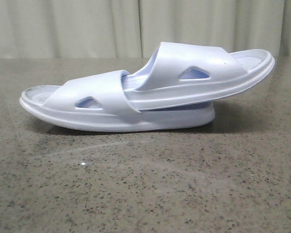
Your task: Insert blue slippers together front up
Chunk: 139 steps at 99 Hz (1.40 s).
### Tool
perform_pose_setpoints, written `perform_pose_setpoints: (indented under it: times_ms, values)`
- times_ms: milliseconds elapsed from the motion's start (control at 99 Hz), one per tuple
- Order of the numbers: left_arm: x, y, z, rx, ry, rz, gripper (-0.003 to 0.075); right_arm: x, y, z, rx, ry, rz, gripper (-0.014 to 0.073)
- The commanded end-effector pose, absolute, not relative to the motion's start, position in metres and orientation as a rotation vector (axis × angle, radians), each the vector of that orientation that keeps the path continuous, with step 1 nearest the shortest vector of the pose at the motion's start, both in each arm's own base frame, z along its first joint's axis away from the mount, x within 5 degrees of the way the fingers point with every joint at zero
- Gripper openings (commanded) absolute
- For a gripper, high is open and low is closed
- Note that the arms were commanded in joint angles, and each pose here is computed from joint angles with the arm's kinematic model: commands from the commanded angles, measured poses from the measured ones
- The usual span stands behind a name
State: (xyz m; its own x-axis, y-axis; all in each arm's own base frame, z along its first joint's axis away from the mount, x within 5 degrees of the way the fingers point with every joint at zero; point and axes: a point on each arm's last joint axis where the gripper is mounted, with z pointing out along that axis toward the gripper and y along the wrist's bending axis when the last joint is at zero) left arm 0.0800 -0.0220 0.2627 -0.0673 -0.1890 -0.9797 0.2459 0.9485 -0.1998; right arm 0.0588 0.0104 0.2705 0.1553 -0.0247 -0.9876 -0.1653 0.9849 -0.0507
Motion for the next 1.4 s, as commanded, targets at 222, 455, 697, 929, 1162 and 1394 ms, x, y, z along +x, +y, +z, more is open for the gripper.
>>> perform_pose_setpoints:
  times_ms: [222,455,697,929,1162,1394]
  values:
    - [0.081,-0.020,0.266,0.017,1.589,-0.341,0.0016,0.058,0.006,0.284,-0.131,1.340,0.050,-0.0107]
    - [0.072,-0.021,0.261,0.214,1.565,-0.195,0.0016,0.058,0.006,0.284,-0.131,1.340,0.050,-0.0107]
    - [0.057,-0.015,0.239,0.126,1.556,-0.221,0.0016,0.058,0.006,0.284,-0.131,1.340,0.050,-0.0107]
    - [0.050,-0.009,0.224,0.087,1.502,-0.175,0.0016,0.058,0.006,0.284,-0.131,1.340,0.050,-0.0107]
    - [0.051,-0.008,0.221,0.114,1.470,-0.127,0.0016,0.058,0.006,0.284,-0.131,1.340,0.050,-0.0107]
    - [0.053,-0.008,0.214,0.107,1.430,-0.136,0.0016,0.058,0.006,0.284,-0.131,1.340,0.050,-0.0107]
